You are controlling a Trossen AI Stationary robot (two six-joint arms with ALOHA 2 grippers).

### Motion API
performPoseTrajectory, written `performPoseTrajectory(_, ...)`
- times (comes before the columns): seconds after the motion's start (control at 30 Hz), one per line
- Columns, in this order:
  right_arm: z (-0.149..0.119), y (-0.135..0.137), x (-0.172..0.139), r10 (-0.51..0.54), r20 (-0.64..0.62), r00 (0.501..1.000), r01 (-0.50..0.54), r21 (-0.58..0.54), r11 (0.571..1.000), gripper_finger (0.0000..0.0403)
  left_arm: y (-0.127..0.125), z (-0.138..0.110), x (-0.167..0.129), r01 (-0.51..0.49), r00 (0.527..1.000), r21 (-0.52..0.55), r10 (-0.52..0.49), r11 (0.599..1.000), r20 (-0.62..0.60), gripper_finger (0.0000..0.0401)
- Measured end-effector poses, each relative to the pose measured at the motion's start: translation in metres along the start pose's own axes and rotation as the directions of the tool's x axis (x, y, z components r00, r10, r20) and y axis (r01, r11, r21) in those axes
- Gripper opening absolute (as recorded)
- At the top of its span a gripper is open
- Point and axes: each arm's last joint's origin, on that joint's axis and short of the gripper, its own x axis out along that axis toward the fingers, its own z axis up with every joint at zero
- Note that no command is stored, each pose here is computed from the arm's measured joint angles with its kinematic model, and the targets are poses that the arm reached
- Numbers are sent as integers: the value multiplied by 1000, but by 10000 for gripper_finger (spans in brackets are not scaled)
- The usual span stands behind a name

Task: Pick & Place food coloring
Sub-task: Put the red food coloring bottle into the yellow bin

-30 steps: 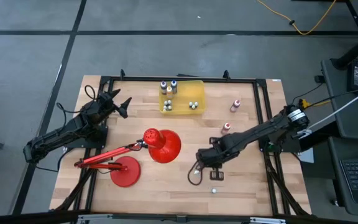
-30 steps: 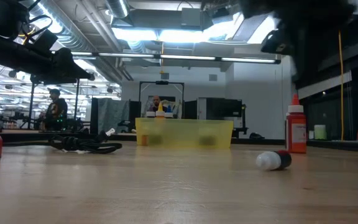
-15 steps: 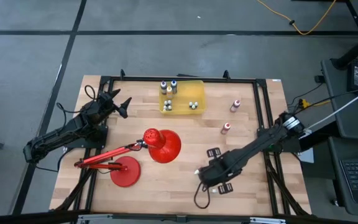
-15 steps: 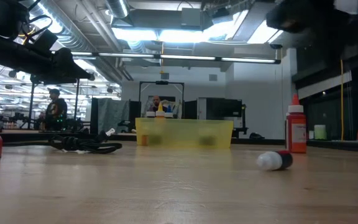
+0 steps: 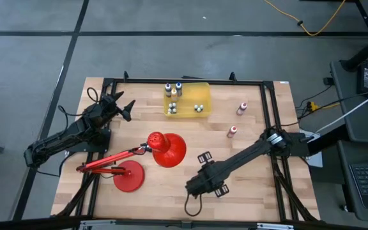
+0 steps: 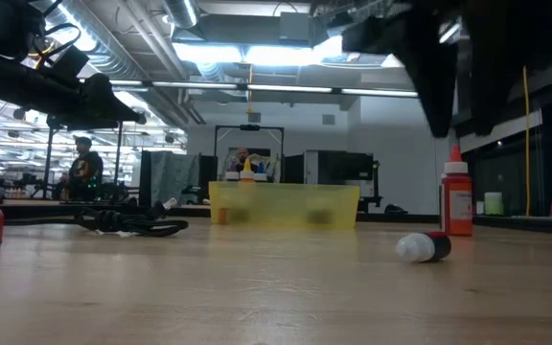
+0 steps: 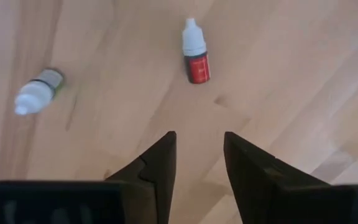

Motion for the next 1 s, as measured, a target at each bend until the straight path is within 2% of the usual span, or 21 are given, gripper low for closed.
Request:
performPoseTrajectory(0.3,30,0,19,-4,-57,998,-1,-78,997,139,0,0,0,0,1000,0,0,1000,0,363)
performPoseTrajectory(0.5,48,1,33,-42,-93,995,28,-148,989,185,0,0,0,0,1000,0,0,1000,0,365)
performPoseTrajectory(0.67,63,2,41,-51,-74,996,37,-177,984,213,0,0,0,0,1000,0,0,1000,0,363)
performPoseTrajectory(1.0,75,7,67,-41,-115,993,18,-193,981,216,0,0,0,0,1000,-1,0,1000,0,364)
